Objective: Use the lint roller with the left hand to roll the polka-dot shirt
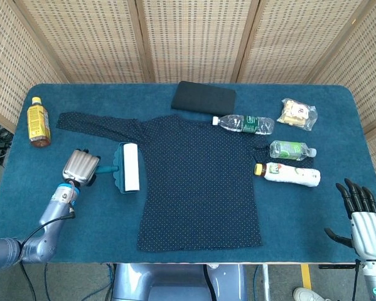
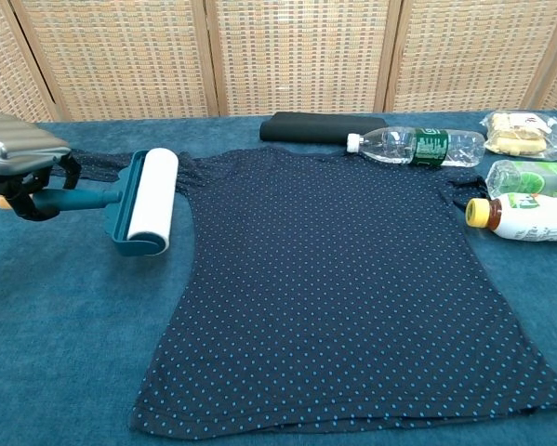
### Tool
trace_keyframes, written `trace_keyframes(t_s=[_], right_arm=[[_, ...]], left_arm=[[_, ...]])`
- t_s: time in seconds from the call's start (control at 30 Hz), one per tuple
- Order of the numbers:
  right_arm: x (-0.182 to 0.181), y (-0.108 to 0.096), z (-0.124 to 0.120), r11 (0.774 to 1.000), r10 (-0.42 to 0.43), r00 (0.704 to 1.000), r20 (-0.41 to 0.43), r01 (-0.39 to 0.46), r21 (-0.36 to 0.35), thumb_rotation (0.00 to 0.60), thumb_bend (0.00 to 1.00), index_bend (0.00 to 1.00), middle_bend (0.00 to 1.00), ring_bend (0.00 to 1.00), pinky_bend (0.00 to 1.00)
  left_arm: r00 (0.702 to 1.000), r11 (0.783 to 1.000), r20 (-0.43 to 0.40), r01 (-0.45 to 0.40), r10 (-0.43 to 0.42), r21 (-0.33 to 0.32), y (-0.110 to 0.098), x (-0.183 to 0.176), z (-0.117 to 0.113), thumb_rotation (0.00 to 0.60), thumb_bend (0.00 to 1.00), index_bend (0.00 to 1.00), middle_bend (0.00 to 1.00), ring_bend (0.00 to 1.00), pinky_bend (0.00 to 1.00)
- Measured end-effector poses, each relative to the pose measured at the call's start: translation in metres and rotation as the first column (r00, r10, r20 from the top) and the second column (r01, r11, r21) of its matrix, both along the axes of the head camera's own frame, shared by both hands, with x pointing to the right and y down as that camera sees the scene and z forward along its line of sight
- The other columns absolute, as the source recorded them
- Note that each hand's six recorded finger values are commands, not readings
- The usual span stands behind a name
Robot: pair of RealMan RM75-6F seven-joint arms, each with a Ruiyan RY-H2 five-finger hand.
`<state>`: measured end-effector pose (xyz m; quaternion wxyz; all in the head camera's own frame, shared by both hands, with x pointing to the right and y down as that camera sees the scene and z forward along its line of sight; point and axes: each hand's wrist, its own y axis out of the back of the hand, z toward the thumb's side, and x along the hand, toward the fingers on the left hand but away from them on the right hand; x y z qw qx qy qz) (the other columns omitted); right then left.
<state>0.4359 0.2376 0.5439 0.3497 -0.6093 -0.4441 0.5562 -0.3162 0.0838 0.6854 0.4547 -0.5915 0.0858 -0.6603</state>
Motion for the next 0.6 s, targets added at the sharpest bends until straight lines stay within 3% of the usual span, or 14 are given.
trace_keyframes(t_s=[0.07,0.13,0.2,0.27,0.4,0.6], right_arm=[[0.0004,0.0002,0.0010,1.000,0.001,1.000,0.000,-0.001,-0.003,0.600,0.08,0.01,0.00,0.00,0.00],[0.0007,0.0000,0.0018,1.000,0.001,1.000,-0.001,-0.001,-0.004,0.600,0.08,0.01,0.00,0.00,0.00],[0.0010,-0.0002,0.0017,1.000,0.002,1.000,0.000,-0.002,-0.002,0.600,0.08,0.01,0.00,0.00,0.00],[0.0011,-0.0003,0.0016,1.000,0.002,1.000,0.000,-0.002,-0.001,0.600,0.08,0.01,0.00,0.00,0.00],[0.0008,-0.0004,0.0011,1.000,0.002,1.000,0.000,-0.002,0.001,0.600,0.08,0.01,0.00,0.00,0.00],[-0.0006,0.0005,0.0009,1.000,-0.004,1.000,-0.002,0.004,-0.001,0.600,0.08,0.01,0.00,0.00,0.00]], left_arm=[[1.000,1.000,-0.009,-0.008,0.008,0.011,-0.0006,0.0025,0.0039,0.600,0.59,0.63,0.29,0.29,0.38],[0.999,0.999,-0.013,-0.030,0.030,0.033,-0.0023,0.0051,0.0075,0.600,0.46,0.52,0.19,0.21,0.31],[0.999,0.998,-0.017,-0.051,0.052,0.049,-0.0024,0.0072,0.0102,0.600,0.31,0.34,0.04,0.06,0.17],[0.998,0.998,-0.029,-0.050,0.051,0.048,-0.0005,0.0079,0.0114,0.600,0.24,0.22,0.00,0.01,0.09],[0.998,0.999,-0.040,-0.042,0.043,0.034,0.0024,0.0073,0.0099,0.600,0.20,0.06,0.00,0.00,0.00],[0.999,0.999,-0.040,-0.013,0.014,0.033,0.0059,-0.0016,0.0020,0.600,0.19,0.00,0.00,0.00,0.00]])
